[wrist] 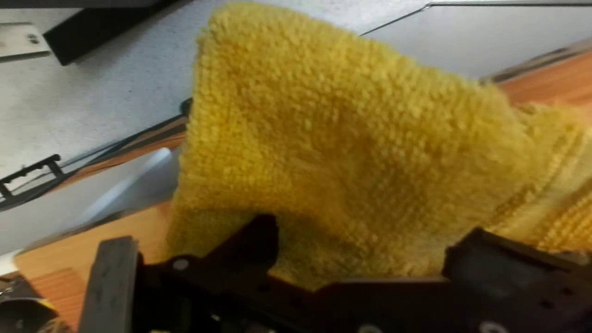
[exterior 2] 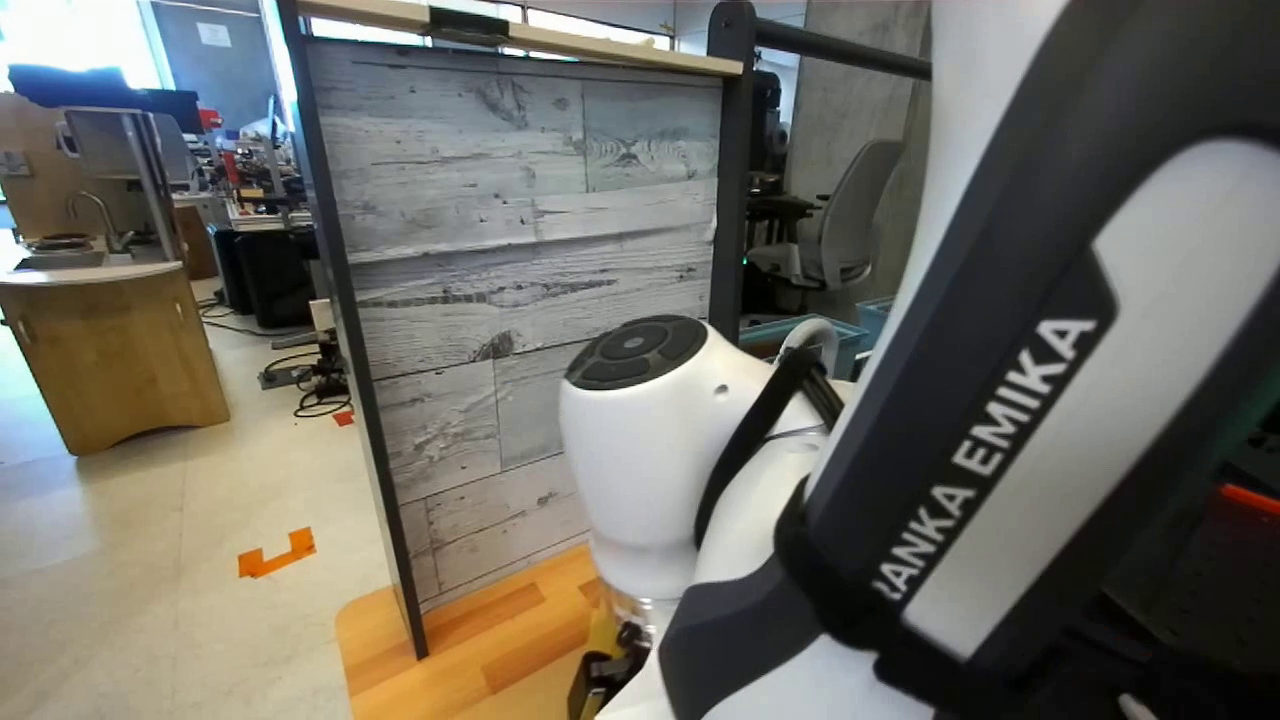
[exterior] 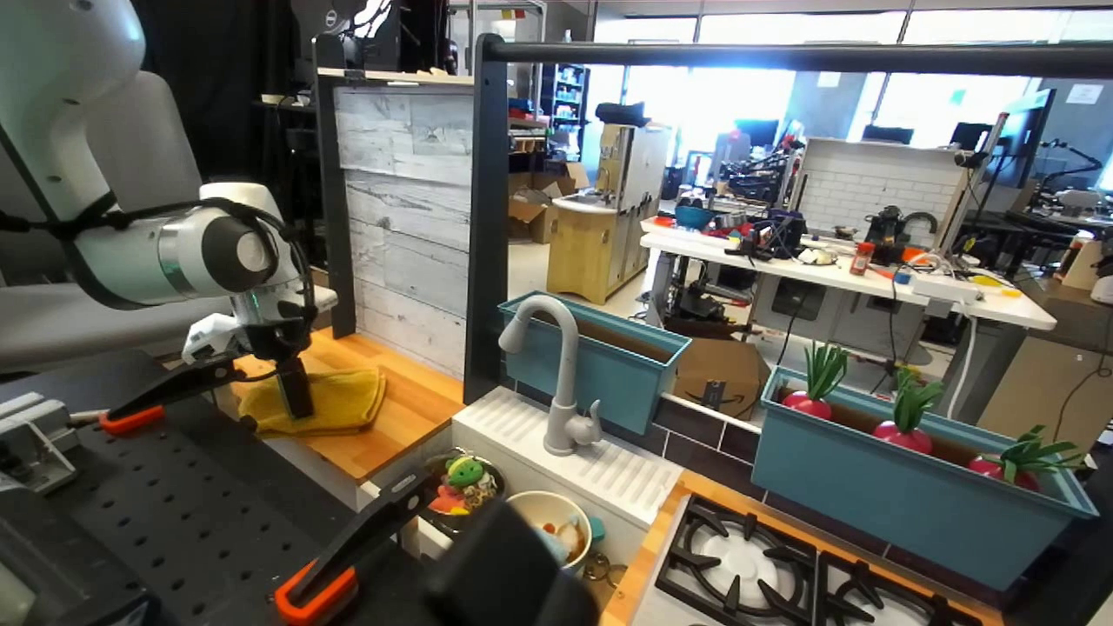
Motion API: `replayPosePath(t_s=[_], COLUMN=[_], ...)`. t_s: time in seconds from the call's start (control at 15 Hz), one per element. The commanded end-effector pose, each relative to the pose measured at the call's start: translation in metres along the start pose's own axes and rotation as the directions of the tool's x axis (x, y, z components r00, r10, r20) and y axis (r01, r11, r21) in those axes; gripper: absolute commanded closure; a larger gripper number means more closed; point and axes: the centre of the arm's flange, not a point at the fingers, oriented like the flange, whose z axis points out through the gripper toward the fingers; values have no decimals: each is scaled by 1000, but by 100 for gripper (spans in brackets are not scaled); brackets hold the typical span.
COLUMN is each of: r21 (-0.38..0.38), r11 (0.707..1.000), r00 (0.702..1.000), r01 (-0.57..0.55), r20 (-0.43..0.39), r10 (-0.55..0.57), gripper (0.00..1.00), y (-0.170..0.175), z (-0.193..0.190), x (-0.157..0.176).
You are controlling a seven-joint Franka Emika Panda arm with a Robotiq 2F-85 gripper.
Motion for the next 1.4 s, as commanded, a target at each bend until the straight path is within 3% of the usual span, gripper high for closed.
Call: replayPosePath(t_s=[0.0,0.33,0.53,0.67,0.93,1.13,1.33], r21=[-112,74,163,152,2,-77,-14], r11=[992,996,983,984,1000,992,999], r00=[998,999,996,996,1000,995,998], r01=[-58,45,90,88,-6,-95,-36], r20=[32,-1,-5,5,6,-27,-47], r10=[62,-45,-91,-90,6,94,35], gripper=[0,0,0,0,0,0,0], y=[42,-60,-96,-81,4,61,37], z=[42,3,-16,-5,28,44,39], x=[-3,-15,-17,-2,43,92,101])
